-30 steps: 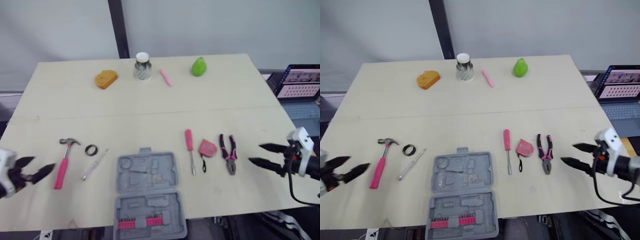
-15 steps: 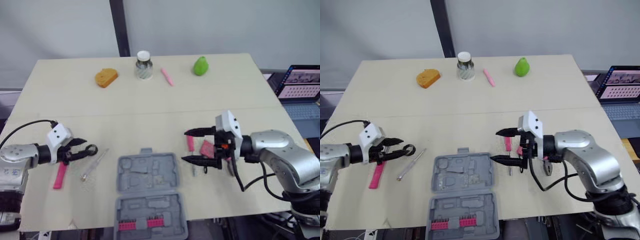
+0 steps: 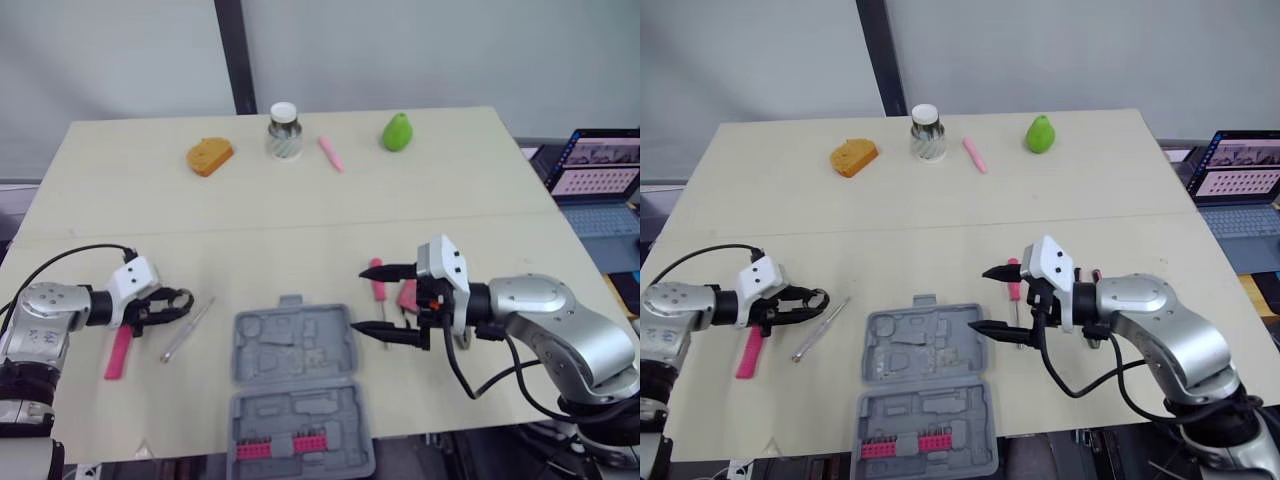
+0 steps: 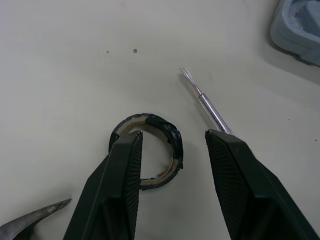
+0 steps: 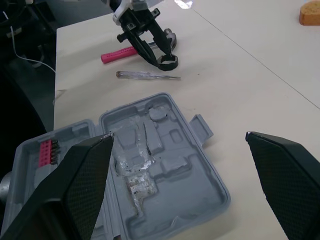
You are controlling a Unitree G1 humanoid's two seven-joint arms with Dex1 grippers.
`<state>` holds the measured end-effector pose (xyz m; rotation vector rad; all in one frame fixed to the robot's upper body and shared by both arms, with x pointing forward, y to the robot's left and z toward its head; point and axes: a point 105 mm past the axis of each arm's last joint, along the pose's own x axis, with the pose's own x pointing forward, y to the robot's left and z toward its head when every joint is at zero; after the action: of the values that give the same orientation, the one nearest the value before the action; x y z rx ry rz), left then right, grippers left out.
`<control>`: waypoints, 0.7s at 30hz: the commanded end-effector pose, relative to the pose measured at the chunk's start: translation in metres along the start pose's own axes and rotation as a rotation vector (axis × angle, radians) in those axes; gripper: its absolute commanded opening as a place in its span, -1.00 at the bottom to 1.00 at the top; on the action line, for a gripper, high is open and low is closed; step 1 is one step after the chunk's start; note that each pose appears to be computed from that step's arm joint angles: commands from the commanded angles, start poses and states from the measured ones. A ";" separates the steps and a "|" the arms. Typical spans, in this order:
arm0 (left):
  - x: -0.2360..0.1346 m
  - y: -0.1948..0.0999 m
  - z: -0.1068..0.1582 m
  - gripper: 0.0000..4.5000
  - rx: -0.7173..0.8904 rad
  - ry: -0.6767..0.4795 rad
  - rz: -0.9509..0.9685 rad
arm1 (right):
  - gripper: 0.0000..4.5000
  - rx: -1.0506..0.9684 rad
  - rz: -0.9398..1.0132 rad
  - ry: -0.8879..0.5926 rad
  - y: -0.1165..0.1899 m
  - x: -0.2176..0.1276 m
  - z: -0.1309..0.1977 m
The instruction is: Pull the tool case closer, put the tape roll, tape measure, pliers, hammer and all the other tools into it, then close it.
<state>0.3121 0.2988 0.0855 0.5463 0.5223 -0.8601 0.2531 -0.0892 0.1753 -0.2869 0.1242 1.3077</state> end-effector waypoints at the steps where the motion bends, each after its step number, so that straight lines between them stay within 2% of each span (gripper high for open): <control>1: 0.000 0.004 0.003 -0.04 0.023 -0.004 0.007 | 1.00 -0.050 0.012 -0.014 0.007 0.002 0.009; 21: 0.007 -0.002 -0.008 -0.04 0.009 0.020 -0.003 | 1.00 -0.042 0.020 -0.019 0.008 0.004 0.010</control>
<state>0.3127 0.2964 0.0742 0.5517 0.5371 -0.8697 0.2503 -0.0856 0.1759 -0.2985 0.1197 1.3116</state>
